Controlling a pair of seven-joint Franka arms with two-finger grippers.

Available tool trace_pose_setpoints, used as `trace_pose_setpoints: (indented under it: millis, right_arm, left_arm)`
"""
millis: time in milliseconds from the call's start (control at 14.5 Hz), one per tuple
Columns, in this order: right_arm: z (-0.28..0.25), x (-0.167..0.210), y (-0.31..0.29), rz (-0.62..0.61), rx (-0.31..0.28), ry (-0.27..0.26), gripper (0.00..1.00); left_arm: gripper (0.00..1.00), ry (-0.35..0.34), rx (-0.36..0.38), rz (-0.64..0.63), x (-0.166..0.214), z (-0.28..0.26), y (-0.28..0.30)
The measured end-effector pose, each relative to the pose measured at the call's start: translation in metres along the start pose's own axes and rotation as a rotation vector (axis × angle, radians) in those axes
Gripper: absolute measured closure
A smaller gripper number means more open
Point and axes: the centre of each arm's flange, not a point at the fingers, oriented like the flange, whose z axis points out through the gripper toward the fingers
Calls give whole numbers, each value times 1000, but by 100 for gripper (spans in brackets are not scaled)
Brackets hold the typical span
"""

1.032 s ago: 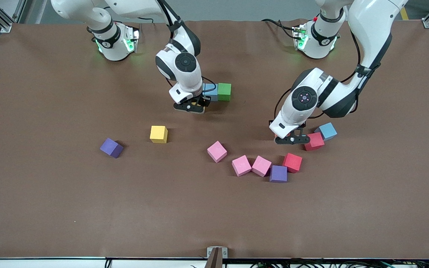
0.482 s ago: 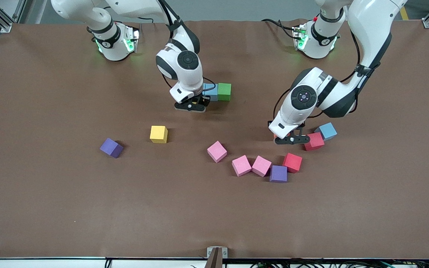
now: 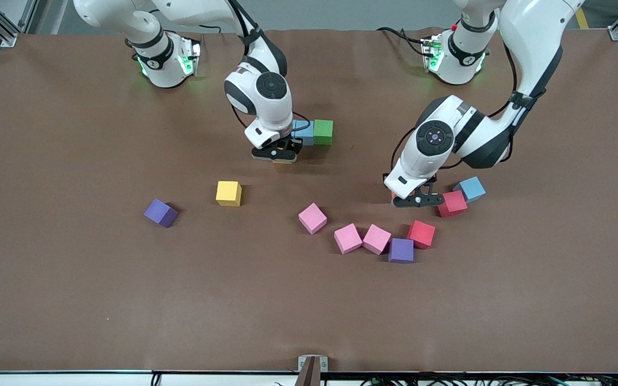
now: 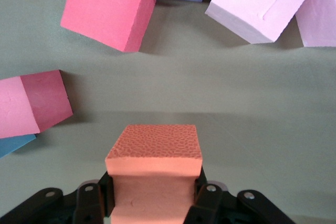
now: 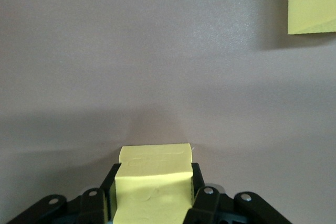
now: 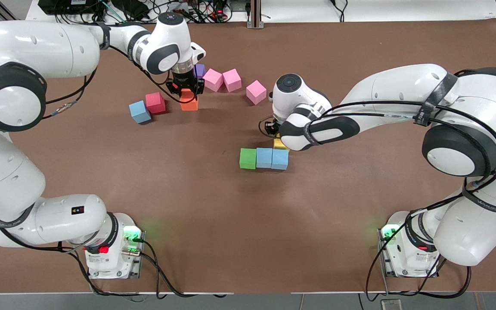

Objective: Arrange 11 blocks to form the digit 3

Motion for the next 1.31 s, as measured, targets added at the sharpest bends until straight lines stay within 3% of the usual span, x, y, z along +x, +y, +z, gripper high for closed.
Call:
trace_pose_setpoints:
  millis: [1307]
  right_arm:
    - [0, -13, -8, -61, -12, 20, 45]
  left_arm:
    - [44, 26, -17, -23, 14, -14, -6]
